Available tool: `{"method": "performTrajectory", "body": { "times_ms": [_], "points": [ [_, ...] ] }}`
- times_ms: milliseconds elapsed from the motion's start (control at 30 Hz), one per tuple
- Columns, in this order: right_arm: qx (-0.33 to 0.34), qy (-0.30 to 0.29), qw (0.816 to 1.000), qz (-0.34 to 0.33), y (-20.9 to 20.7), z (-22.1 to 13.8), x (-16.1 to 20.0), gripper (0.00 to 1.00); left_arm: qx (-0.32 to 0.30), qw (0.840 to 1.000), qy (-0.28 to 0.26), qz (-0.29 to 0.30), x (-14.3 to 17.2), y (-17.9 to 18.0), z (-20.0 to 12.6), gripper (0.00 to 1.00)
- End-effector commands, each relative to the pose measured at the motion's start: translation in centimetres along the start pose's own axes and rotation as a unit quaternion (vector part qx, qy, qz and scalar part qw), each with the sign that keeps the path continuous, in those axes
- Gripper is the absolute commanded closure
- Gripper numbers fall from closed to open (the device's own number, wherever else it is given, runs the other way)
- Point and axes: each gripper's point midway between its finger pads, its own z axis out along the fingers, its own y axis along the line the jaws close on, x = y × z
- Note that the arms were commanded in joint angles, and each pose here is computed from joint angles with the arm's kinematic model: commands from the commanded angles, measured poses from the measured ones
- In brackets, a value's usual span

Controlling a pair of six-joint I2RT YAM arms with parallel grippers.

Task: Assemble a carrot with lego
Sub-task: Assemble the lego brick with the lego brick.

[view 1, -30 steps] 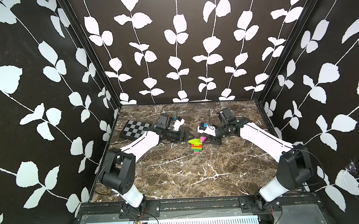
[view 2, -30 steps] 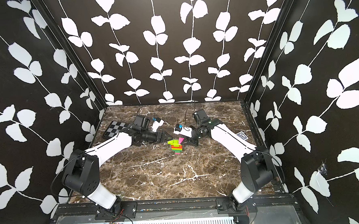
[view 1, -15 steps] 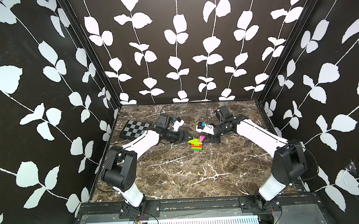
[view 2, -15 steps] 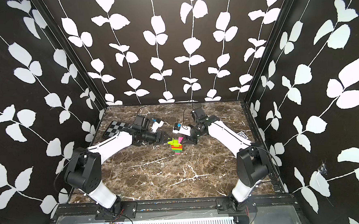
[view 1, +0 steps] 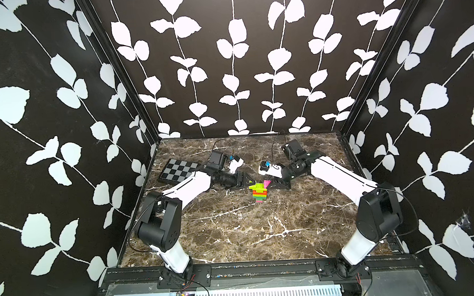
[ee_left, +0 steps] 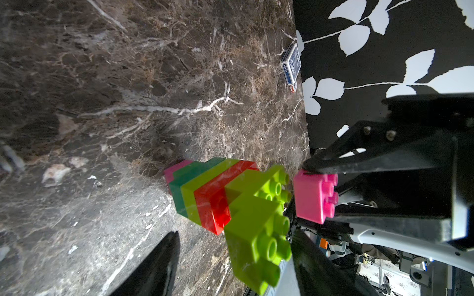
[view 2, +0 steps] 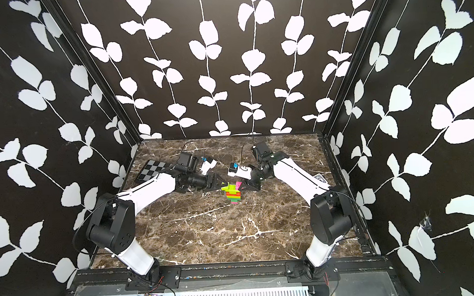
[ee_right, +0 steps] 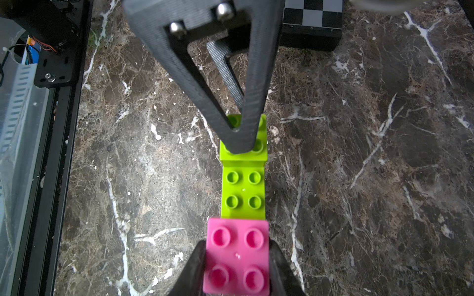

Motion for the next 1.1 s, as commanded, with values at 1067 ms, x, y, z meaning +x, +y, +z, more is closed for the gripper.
{"method": "performTrajectory", "body": {
  "times_ms": [1067],
  "points": [
    [-0.006, 0.013, 1.000, -0.002, -0.9, 0.4, 0.0, 0.91, 0.012, 1.000, 0.002, 0.013, -0.3, -0.7, -0.3, 0.29]
  ]
}}
